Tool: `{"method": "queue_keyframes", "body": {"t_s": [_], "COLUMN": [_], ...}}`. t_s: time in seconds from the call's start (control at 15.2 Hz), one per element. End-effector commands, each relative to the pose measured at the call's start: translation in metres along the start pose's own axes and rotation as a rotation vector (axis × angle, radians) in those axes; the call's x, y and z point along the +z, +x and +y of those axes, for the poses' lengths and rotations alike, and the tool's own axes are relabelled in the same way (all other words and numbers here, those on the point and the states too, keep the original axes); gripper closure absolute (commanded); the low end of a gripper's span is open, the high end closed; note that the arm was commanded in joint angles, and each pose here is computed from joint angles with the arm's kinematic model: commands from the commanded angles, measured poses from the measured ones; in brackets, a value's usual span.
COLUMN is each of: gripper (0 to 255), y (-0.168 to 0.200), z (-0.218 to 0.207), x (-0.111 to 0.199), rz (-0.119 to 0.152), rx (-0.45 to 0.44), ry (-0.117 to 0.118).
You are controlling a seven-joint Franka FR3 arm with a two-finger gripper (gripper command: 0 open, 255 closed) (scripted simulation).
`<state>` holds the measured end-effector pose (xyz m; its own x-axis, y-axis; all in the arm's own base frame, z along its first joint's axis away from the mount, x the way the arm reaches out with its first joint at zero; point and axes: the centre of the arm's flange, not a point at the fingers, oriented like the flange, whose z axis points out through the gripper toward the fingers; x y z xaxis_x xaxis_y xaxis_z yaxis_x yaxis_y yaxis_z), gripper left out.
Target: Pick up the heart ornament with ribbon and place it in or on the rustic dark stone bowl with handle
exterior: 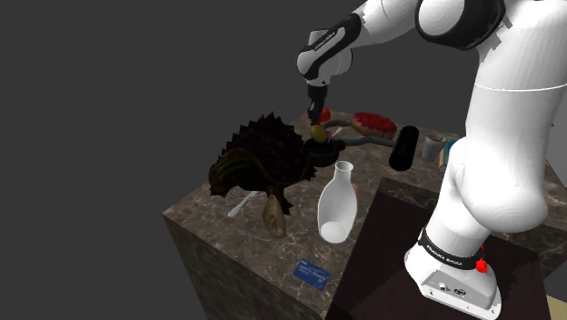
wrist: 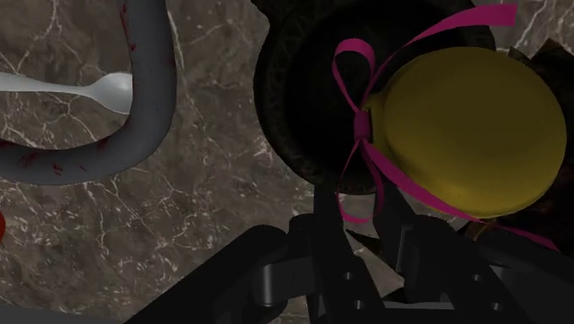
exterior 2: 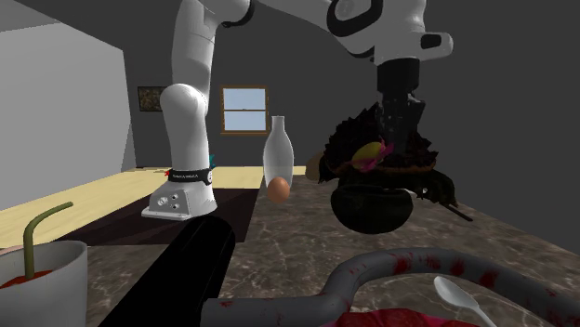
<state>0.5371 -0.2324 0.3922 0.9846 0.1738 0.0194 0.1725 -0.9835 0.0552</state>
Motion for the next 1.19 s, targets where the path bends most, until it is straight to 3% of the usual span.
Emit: {"method": "queue_keyframes", "body": {"t_s": [0.0,0.59,1.06,1.12], "gripper": [255,255,255,0], "y": [0.001,0.000,0.000,0.000], "z": [-0.001,-0.004,-0.004,-0.004], "x": [0.011,0.060,0.060,0.060], "rz": [0.000,0.000,0.000,0.000], "rx": [0.000,0.000,0.000,0.000], "ry": [0.000,0.000,0.000,0.000]}}
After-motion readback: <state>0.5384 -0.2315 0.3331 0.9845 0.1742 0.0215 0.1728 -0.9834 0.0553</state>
